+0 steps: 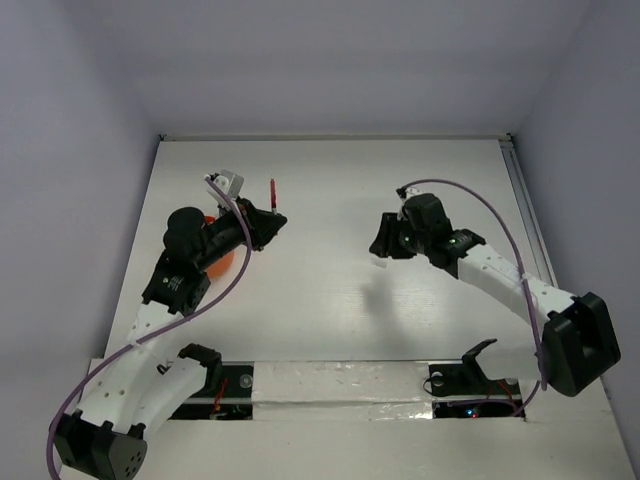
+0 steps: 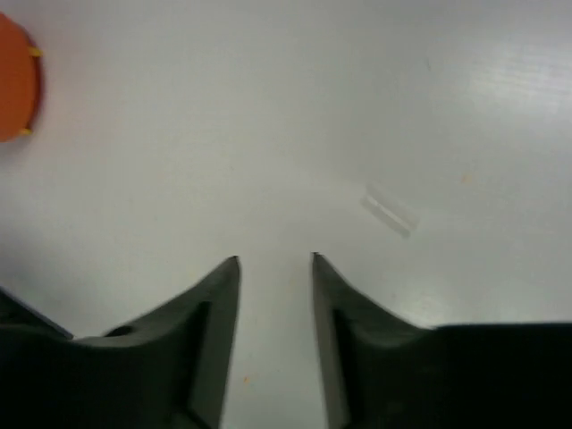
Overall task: Sort the stationery into containers
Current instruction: Close the pen cap on the pen.
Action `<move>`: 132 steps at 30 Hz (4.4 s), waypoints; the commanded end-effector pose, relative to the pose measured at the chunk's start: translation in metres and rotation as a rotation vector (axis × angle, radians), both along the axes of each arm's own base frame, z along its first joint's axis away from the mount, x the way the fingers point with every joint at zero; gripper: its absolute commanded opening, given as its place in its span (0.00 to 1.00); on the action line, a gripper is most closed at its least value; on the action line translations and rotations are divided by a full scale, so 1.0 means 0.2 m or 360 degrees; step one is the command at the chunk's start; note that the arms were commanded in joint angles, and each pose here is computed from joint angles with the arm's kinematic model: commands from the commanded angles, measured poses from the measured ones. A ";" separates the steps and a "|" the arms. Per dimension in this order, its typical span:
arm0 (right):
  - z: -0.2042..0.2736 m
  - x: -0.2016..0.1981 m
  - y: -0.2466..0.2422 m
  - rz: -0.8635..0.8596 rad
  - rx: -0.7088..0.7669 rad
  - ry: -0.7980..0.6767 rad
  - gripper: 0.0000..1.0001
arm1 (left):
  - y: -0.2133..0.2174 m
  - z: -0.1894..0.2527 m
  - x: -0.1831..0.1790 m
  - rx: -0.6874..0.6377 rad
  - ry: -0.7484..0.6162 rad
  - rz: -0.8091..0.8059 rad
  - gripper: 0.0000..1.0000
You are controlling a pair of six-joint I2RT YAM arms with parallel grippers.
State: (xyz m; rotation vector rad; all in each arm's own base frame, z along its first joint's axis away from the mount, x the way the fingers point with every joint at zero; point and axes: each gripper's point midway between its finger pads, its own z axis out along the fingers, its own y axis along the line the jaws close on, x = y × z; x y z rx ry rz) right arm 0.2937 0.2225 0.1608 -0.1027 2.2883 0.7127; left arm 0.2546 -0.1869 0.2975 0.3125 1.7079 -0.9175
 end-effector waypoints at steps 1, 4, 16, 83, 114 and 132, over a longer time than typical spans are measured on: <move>-0.25 -0.12 -0.08 -0.0041 -0.0162 0.0281 0.50 | 0.03 0.11 0.00 -0.0006 -0.0121 0.0034 0.00; -0.34 -0.16 0.00 0.0034 -0.0073 0.0414 0.69 | 0.04 0.12 0.00 -0.0001 -0.0131 0.0051 0.00; -0.63 -0.03 0.01 -0.0123 -0.0101 0.0510 0.78 | 0.03 0.11 0.00 0.0013 -0.0122 0.0053 0.00; -0.89 0.07 -0.18 -0.0175 -0.1053 0.0603 0.00 | -0.01 0.13 -0.06 0.0028 -0.0159 0.0024 0.00; 1.33 0.24 0.56 0.0189 0.1209 -0.1080 0.00 | -0.22 -0.05 -0.05 -0.0024 0.0032 -0.0337 0.00; 1.39 0.10 0.70 0.0332 0.1228 -0.1161 0.00 | -0.24 -0.06 -0.06 -0.0037 0.0057 -0.0399 0.00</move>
